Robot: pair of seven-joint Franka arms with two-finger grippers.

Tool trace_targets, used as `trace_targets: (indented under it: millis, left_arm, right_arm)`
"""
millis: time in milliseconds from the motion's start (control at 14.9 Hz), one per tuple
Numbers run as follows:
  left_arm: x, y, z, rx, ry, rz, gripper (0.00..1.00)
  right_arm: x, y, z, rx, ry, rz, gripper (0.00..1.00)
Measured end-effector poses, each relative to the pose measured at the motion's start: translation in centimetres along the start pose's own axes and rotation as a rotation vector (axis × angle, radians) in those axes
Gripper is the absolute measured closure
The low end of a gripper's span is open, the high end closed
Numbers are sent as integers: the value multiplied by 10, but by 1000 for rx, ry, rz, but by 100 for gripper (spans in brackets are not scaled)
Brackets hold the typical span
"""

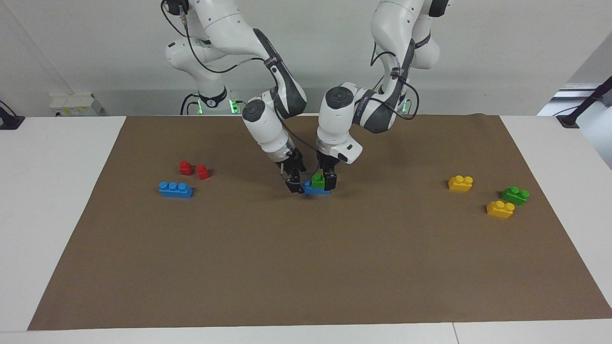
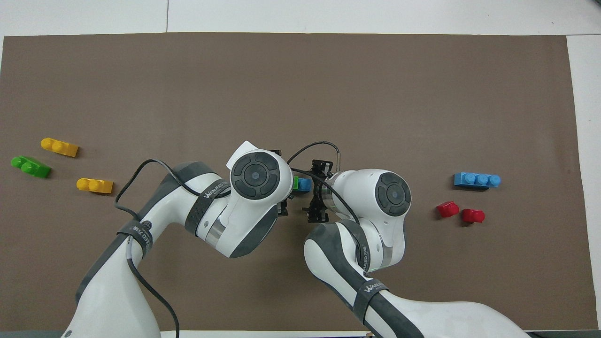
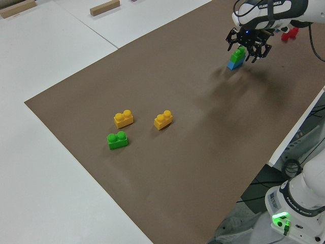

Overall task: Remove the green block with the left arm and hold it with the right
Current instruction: 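Close the left gripper on green while the right gripper closes on blue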

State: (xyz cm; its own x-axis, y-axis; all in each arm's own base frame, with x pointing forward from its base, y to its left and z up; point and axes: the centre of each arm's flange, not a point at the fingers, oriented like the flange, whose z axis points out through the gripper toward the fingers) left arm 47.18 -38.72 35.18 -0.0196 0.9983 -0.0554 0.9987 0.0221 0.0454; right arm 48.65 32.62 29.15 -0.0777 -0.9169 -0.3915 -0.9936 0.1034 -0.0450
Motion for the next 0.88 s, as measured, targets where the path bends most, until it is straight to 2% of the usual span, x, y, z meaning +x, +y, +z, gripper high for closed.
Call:
trace_targets:
  millis: [202,269,471,606,673,740,875]
  left_arm:
    - [-1,-1,0,-1,-1,0,0]
    - [-1,-1,1,-1,-1,0,0]
    - [0,-2,4,-3,0,2,0]
    - [0,-2,5,-3,3,5,0]
    - [0,-2,6,-3,4,5,0]
    - [0,-2,6,-3,4,5,0]
    - [0,-2,6,-4,4,5,0]
  right_arm:
    - [-1,1,2,1,0,-3,0]
    - [-1,1,2,2,0,-2,7]
    - [-1,1,2,2,1,-1,10]
    - [0,1,4,4,2,0,19]
    - [1,0,4,10,2,1,19]
    - [2,-1,5,15,3,3,24]
    - [4,0,7,14,6,4,45]
